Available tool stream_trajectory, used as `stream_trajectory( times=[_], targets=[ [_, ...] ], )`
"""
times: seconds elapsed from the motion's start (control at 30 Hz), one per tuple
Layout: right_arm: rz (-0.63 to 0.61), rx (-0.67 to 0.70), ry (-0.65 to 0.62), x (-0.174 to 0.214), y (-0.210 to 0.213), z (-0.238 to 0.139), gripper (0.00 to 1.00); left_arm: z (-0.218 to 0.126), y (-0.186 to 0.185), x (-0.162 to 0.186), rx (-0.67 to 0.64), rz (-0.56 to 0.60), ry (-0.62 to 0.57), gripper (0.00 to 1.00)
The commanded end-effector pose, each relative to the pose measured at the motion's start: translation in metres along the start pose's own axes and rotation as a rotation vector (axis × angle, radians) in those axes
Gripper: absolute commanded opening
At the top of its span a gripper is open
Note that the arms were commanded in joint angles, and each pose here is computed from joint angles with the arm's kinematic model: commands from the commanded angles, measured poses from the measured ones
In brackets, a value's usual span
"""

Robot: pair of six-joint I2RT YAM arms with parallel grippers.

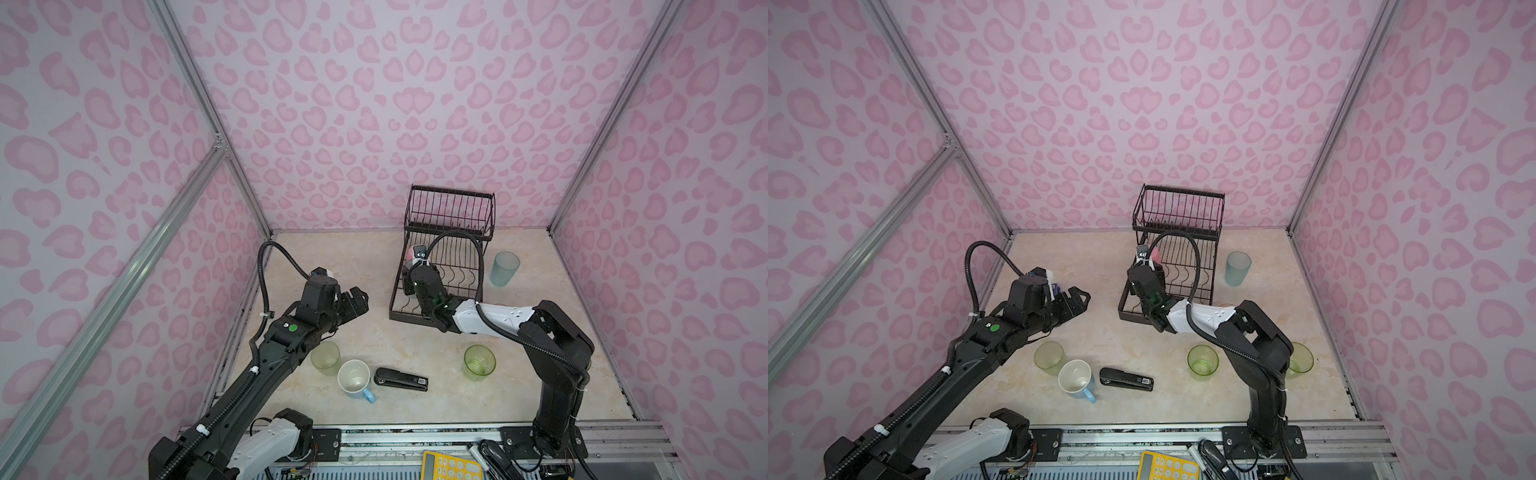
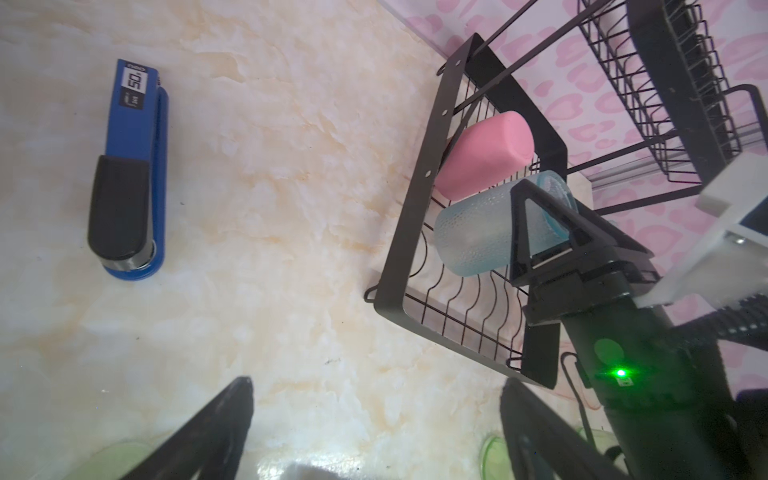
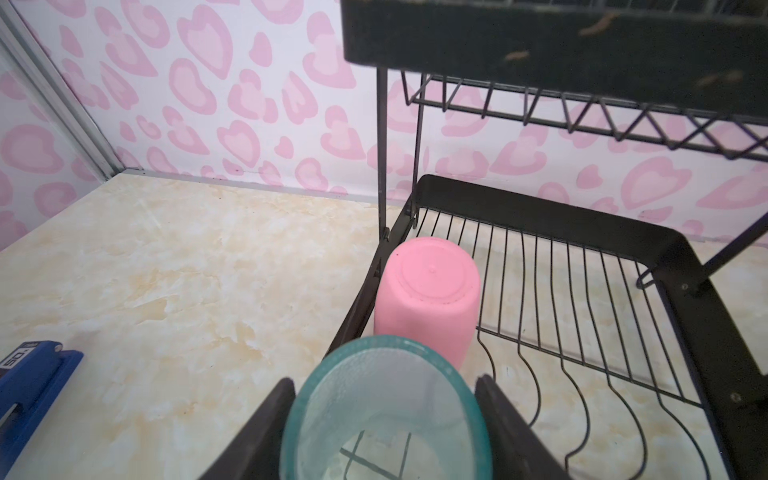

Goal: Load the cups into the dish rack
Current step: 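Lower the teal cup beside the pink cup with the right gripper while the left withdraws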

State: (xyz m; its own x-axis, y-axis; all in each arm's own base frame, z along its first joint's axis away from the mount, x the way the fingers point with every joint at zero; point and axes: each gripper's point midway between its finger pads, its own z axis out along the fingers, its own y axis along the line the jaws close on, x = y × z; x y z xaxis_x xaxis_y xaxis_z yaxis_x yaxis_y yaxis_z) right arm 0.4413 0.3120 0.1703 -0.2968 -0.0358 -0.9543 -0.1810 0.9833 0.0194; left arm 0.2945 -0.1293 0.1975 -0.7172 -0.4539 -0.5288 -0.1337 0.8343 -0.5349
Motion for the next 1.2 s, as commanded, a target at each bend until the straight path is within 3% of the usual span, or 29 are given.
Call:
stream_trajectory(
  times=[0.0,0.8,1.17],
  targets=[
    [0.015,0.022,-0.031,-0.003,0.001,0.006,0.48,0.004,0.008,0.004,-0.025,0.014,0.022,0.95],
    [0.022,0.063,-0.018,0.026,0.001,0.025,0.56,0.009,0.018,0.009,-0.027,-0.013,0.024,0.94],
    [0.03,0.052,-0.008,0.015,-0.002,0.014,0.86,0.005,0.02,0.006,-0.049,0.006,0.023,0.95]
  ],
)
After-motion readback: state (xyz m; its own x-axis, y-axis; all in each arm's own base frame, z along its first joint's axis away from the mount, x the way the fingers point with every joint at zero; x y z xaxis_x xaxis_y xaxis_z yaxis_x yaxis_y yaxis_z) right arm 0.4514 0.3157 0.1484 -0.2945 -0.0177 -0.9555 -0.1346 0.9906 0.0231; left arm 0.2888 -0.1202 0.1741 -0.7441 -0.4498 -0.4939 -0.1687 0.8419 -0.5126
